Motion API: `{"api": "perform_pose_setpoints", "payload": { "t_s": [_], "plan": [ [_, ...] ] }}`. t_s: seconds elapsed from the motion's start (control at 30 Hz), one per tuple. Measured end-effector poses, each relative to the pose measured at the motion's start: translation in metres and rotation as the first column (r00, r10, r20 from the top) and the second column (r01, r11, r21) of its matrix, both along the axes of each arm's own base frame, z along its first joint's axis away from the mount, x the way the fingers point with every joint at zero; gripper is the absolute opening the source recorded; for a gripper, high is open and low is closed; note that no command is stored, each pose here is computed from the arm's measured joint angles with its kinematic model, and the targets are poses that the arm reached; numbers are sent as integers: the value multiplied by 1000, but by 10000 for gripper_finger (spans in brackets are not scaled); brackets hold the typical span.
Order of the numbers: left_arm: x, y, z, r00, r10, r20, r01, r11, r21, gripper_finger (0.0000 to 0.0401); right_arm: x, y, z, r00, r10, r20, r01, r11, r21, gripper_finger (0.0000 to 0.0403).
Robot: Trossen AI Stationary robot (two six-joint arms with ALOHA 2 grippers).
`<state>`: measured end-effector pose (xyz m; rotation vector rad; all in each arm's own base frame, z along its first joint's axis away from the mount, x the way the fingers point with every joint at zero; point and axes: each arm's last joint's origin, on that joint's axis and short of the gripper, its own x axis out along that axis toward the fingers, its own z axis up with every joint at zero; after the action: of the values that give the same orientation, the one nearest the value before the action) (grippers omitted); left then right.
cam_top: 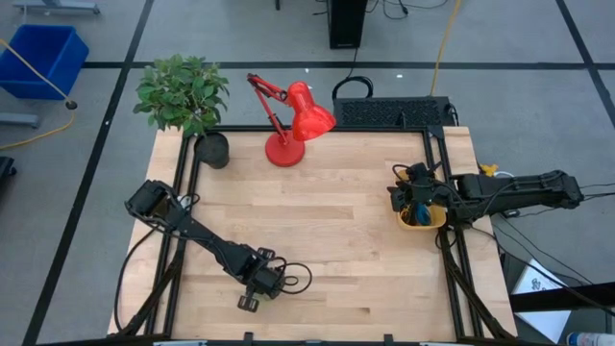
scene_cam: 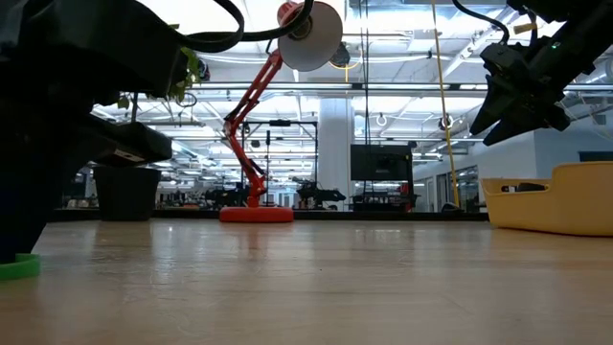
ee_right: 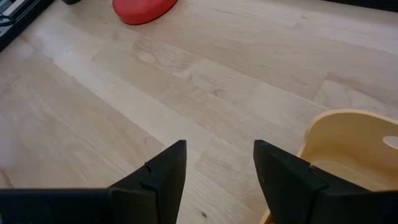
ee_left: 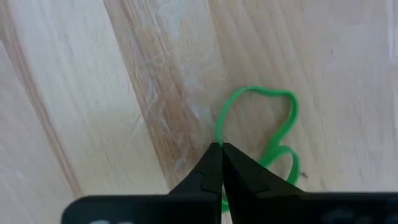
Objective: Pick and place rubber bands into bin
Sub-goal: Put the left green rubber band into the yellow bin
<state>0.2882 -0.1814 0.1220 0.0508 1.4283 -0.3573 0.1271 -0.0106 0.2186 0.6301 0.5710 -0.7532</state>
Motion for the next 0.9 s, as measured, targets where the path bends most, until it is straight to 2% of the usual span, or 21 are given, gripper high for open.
{"api": "perform_pose_setpoints", "payload": {
  "t_s": [0.2, 0.37, 0.47, 0.57, 0.77, 0.9],
  "plan": [
    [5, 4, 3, 999, 33, -14, -33, 999, -28, 5, 0, 0, 0, 1000, 0, 2, 0, 1000, 0, 180],
    [10, 14, 20, 998, 62, 19, -61, 996, -67, 4, 3, 0, 3, 999, 9, 35, -9, 1000, -6, 180],
    [12, 25, 38, 993, 104, 61, -99, 992, -77, 4, 6, 0, 6, 997, 51, 59, -48, 998, -40, 180],
    [14, 34, 55, 984, 135, 118, -123, 987, -104, 3, 11, 2, 11, 985, 147, 90, -141, 987, -71, 180],
    [19, 60, 93, 932, 227, 283, -192, 970, -148, 2, 23, 6, 28, 912, 329, 246, -299, 942, -149, 180],
    [25, 77, 117, 856, 270, 440, -223, 962, -158, 2, 29, 8, 41, 832, 436, 344, -373, 897, -235, 180]
  ]
}}
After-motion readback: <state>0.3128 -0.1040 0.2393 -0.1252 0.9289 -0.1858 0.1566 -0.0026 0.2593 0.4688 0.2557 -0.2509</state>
